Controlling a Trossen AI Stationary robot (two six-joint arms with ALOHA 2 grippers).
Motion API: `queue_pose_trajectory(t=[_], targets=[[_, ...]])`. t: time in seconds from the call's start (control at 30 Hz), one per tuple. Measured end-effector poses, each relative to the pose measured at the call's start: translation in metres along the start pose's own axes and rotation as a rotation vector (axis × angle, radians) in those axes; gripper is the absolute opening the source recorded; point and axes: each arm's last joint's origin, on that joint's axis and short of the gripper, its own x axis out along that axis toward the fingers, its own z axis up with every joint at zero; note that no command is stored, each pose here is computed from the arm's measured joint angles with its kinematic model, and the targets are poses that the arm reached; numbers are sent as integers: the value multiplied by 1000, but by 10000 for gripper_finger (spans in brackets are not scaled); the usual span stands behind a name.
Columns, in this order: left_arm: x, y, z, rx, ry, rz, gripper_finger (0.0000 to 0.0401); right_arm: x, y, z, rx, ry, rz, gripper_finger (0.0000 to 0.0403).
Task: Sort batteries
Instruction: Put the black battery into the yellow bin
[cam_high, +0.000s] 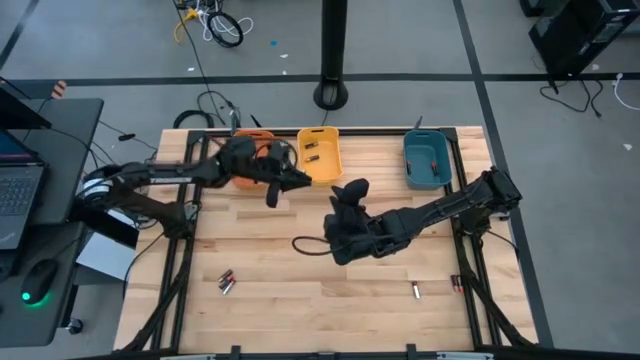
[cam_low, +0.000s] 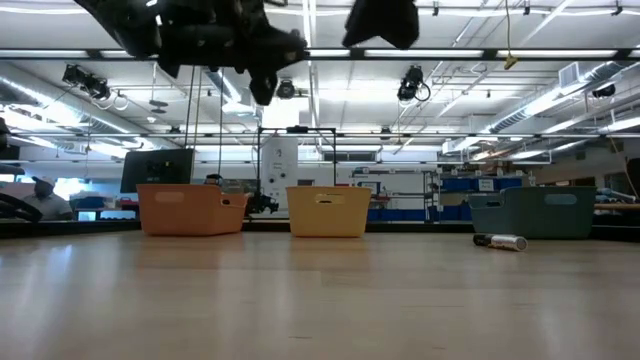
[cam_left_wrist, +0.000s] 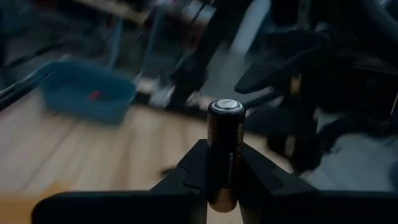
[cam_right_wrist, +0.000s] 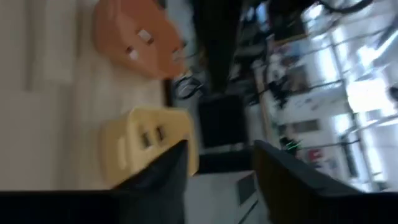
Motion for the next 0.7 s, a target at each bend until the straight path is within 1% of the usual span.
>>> queue_pose_trajectory(t=[0.07, 0.13, 0.17, 0.2, 0.27, 0.37, 0.43, 0.53, 0.6, 0.7], targets=[[-8, 5, 6, -6, 85, 83, 56, 4, 1, -8, 38, 42, 50, 108], [-14, 11, 12, -6, 180, 199, 56, 8, 1, -14, 75, 84, 104, 51], [-18, 14, 14, -14, 241, 263, 56, 10, 2, -17, 88, 101, 125, 27], [-23, 18, 15, -19, 304, 329, 56, 12, 5, -20, 101, 113, 141, 15], [-31, 25, 17, -30, 388, 448, 56, 17, 12, -27, 108, 138, 153, 17], [-46, 38, 12, -85, 487, 547, 56, 25, 24, -38, 124, 168, 159, 25], [-53, 44, 11, -109, 508, 580, 56, 31, 33, -45, 137, 180, 159, 18], [-58, 52, 13, -107, 491, 609, 56, 36, 46, -55, 151, 188, 172, 8], [-54, 57, 14, -106, 483, 613, 56, 38, 54, -58, 186, 185, 202, 11], [-45, 67, 16, -113, 517, 602, 56, 39, 61, -64, 219, 196, 236, 11]])
